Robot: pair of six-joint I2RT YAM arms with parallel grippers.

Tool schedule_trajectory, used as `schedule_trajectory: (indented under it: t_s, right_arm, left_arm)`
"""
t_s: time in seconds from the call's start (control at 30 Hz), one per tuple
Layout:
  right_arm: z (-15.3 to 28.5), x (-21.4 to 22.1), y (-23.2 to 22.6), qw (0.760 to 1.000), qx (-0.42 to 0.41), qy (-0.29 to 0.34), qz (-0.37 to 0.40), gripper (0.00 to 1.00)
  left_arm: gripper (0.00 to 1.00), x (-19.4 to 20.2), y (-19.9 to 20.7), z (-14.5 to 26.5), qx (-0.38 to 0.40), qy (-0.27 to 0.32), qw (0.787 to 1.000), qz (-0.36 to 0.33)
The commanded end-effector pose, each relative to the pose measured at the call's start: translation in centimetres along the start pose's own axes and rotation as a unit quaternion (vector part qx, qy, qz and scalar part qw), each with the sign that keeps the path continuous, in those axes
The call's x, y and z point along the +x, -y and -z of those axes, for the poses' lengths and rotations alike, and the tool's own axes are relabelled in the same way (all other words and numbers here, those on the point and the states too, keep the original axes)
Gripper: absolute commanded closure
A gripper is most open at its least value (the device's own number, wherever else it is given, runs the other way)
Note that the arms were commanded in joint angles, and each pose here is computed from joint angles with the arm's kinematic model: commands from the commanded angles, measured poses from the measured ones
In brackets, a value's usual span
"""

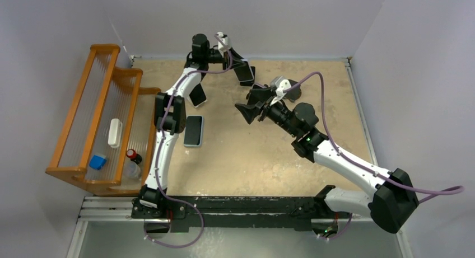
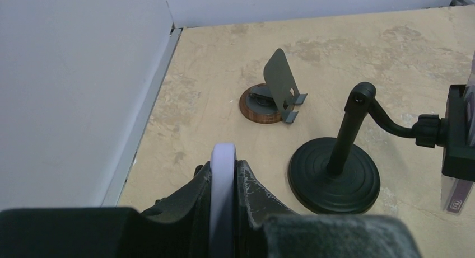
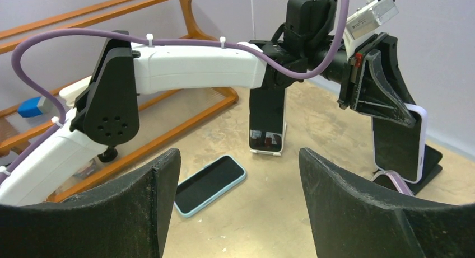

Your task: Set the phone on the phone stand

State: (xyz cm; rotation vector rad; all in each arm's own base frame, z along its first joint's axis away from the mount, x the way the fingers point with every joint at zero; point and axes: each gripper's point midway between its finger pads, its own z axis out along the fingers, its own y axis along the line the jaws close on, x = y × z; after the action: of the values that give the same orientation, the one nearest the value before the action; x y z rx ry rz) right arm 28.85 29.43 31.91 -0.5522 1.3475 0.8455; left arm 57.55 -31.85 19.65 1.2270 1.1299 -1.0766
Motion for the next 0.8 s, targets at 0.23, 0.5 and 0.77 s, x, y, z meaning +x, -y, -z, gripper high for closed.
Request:
schedule_trajectory:
  t_s: [0.23,0.5,0.77]
  right_arm:
    - [-0.3,-2.8,0.2,0.999,-0.025,0.039,-0.005,0.22]
    - [0.1,-2.5,0.6,0.999,-0.028,0.037,-0.012,0.22]
    - [0.7,-2.6,0.7,0.999,-0.028,0.038,-0.013,0.22]
  left_arm:
    - [1.0,0.0,1.7,-0.8,0.054,0.008,0.998,-0.019]
    - [1.0,-0.1,3.8,-0.7,0.096,0.002,0.995,0.014]
    - [1.0,-2.9,5.7,-0.2,0.134,0.005,0.99,0.034]
